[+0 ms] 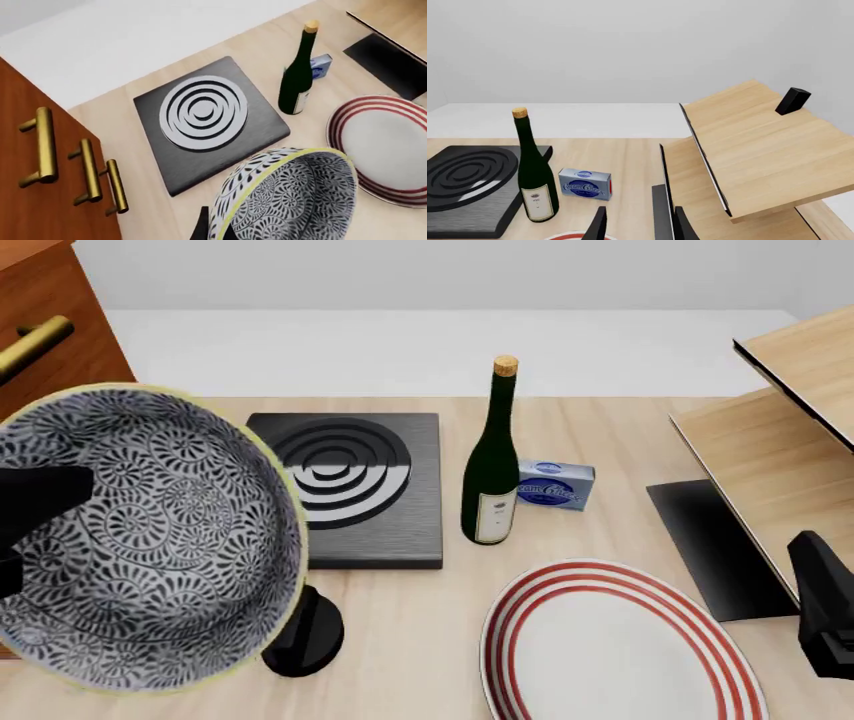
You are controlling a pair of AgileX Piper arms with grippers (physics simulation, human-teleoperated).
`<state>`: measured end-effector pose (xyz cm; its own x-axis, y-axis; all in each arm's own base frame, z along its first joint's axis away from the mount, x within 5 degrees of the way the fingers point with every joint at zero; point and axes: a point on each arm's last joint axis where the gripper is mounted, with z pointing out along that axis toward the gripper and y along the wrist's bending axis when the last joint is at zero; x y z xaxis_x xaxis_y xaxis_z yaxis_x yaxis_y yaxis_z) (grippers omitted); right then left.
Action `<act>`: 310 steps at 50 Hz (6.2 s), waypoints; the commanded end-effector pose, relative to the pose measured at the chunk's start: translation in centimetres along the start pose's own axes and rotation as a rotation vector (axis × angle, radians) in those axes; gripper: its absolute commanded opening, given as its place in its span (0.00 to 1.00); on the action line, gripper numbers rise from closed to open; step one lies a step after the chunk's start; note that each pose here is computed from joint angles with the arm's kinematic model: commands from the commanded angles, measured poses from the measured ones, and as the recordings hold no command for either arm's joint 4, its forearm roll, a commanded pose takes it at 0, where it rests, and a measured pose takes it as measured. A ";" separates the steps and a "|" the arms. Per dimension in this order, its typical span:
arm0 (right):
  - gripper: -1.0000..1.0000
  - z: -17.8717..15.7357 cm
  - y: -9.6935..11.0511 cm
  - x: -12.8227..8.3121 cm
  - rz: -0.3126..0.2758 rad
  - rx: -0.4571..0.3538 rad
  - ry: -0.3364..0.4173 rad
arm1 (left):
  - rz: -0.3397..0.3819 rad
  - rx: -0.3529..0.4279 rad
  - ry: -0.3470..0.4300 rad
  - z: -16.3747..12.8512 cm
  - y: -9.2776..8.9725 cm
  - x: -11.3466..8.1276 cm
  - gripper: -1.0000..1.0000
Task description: Pick up the akita bowl and put it on the plate.
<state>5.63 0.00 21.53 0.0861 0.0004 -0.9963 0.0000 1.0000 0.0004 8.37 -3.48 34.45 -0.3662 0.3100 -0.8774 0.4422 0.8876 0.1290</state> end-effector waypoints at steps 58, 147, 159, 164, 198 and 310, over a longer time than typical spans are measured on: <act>1.00 0.0 0.0 0.0 0.000 0.000 0.000 | -0.134 0.581 0.215 7.9 -15.4 -8.9 0.00; 1.00 0.0 0.0 0.0 0.000 0.000 0.000 | -0.191 0.529 0.325 15.9 -19.3 -2.9 0.00; 1.00 0.0 0.0 0.0 0.000 0.000 0.000 | -0.207 0.555 0.311 16.5 -20.5 -1.9 0.00; 1.00 0.0 0.0 0.0 0.000 0.000 0.000 | -0.215 0.562 0.303 16.9 -20.9 -1.6 0.00; 1.00 0.0 0.0 0.0 0.000 0.000 0.000 | -0.239 0.580 0.297 19.3 -23.0 0.4 0.00; 1.00 0.0 0.0 0.0 0.000 0.000 0.000 | -0.436 0.530 0.301 26.5 -24.8 5.2 0.00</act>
<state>5.63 0.00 21.53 0.0862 0.0003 -0.9963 0.0001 1.0000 0.0003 17.17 -32.76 14.67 -0.7687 0.1242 -0.6274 0.5209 0.6908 -0.5015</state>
